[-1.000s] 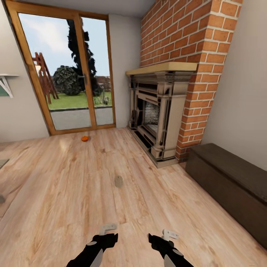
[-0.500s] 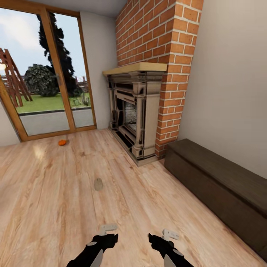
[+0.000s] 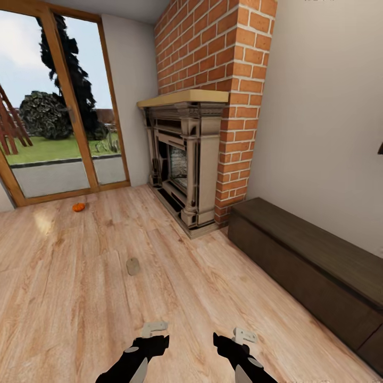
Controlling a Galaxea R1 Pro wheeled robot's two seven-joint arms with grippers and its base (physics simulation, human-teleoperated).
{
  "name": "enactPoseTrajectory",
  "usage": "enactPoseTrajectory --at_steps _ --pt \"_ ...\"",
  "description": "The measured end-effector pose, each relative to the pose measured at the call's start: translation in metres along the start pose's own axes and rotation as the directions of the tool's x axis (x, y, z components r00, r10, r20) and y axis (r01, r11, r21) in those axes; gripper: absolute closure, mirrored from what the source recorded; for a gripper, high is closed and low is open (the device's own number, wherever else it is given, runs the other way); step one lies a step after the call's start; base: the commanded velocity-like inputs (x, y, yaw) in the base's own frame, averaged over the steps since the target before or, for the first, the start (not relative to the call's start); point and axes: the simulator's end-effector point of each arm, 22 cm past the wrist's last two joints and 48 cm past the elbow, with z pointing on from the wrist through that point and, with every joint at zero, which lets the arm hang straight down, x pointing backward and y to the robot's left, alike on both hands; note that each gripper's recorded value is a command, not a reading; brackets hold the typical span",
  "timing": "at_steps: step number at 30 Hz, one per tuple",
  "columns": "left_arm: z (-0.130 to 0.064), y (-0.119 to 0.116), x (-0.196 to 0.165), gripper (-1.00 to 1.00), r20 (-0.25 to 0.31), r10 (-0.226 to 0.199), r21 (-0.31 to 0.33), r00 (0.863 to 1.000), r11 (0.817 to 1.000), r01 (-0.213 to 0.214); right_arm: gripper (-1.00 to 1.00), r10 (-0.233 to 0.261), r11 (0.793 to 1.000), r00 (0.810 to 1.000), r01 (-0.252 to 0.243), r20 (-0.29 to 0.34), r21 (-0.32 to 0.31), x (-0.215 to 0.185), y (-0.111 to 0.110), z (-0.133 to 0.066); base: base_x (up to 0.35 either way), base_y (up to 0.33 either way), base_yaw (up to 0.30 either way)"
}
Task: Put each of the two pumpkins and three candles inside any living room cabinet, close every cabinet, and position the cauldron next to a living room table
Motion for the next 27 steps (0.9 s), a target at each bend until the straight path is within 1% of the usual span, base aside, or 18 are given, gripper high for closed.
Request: enactPoseTrajectory --at_steps 5,14,27 --pt "0.0001 -0.0004 0.0 -1.0 0.0 0.0 0.001 1.0 1.0 0.0 -1.0 0.007 1.0 1.0 -0.007 -0.001 0.001 0.0002 -0.0003 0.0001 -0.081 0.018 -0.268" --pt "0.0002 -0.0008 0.0001 -1.0 0.0 0.001 0.003 1.0 1.0 -0.001 -1.0 0.021 1.0 1.0 -0.021 -0.001 0.003 0.0004 -0.0007 0.0002 -0.203 0.097 -0.288" --pt "0.0 -0.0009 -0.0002 -1.0 0.0 0.001 0.003 1.0 1.0 -0.001 -1.0 0.021 1.0 1.0 -0.021 -0.002 0.003 0.0004 -0.0006 0.0 -0.016 0.05 -0.29"
